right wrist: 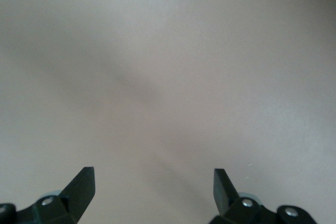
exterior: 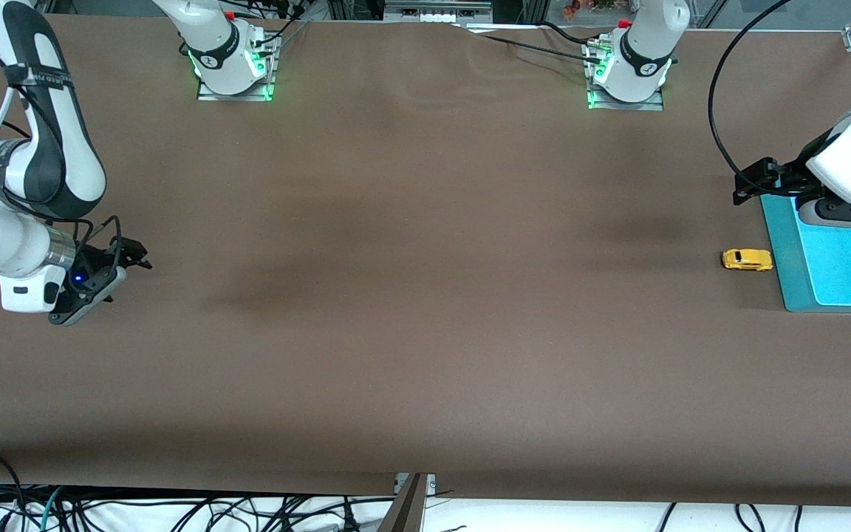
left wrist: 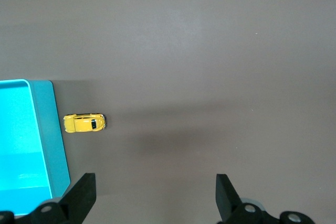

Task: Wind and store yellow beetle car
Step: 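Raise the right gripper away as the car rolls toward the cyan tray, then lower the left gripper to the car while the right gripper retracts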

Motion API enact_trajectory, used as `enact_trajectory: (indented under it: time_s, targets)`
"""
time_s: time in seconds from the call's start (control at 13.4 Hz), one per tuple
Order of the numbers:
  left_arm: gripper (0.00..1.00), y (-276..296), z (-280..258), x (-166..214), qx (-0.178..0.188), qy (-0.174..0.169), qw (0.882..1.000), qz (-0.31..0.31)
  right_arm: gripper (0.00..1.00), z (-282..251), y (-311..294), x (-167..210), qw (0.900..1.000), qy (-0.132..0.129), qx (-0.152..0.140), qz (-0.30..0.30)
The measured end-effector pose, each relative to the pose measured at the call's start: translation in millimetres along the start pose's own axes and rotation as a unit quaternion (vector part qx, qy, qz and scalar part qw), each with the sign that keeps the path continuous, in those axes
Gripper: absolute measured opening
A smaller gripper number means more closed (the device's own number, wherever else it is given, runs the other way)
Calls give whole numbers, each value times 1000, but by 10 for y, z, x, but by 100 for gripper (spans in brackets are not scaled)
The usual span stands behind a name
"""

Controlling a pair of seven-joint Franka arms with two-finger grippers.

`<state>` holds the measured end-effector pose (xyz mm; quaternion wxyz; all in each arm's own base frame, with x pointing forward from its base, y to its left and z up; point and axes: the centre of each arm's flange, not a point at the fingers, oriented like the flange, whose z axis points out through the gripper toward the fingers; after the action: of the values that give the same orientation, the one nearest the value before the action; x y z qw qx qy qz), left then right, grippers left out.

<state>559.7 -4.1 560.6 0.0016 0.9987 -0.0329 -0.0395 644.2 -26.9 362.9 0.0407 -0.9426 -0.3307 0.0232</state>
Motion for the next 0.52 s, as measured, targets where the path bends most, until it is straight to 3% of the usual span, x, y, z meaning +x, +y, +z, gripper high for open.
enact_trajectory:
  time_s: [0.3, 0.52]
  targets:
    - [100, -8, 111, -18, -2, -29, 1000, 7, 100, -410, -387, 340, 991, -27, 13, 127]
    - [100, -157, 290, 48, -8, -45, 996, 78, 100, -926, -731, 507, 980, -45, 19, 192]
